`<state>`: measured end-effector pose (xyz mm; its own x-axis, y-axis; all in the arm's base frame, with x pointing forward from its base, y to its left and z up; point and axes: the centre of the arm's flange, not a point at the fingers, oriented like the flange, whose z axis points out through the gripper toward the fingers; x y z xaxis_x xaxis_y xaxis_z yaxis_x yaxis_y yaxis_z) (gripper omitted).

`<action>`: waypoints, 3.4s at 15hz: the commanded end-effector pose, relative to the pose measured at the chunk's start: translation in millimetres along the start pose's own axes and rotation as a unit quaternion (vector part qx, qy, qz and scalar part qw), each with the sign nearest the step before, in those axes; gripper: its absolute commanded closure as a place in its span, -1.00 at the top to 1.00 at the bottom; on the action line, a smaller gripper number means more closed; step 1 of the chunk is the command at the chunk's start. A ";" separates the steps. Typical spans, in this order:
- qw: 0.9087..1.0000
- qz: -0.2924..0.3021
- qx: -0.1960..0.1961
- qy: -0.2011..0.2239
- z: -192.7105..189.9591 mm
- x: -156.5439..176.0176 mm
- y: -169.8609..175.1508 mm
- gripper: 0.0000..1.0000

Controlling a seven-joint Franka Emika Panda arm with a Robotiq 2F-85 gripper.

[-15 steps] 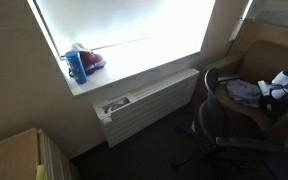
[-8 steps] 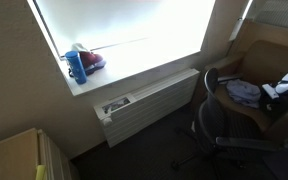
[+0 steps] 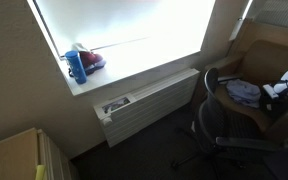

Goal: Put the black cloth on the backrest of the black chair

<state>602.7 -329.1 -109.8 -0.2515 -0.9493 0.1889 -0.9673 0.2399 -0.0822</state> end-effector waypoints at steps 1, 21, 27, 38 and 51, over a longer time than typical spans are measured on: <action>1.000 -0.001 0.007 0.030 8.1 -8.2 1.6 0.32; 0.933 0.014 0.349 0.089 -225.1 69.1 -20.9 -1.00; 0.874 -0.030 0.482 0.063 -354.0 77.2 -42.7 -1.00; 0.791 -0.160 0.591 -0.006 -613.5 20.8 -37.2 -1.00; 0.802 -0.247 0.543 0.026 -638.3 -37.6 -14.1 -0.98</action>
<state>604.9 -167.0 508.8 0.1260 -0.8577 0.4985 -0.3572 -0.5081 -0.7838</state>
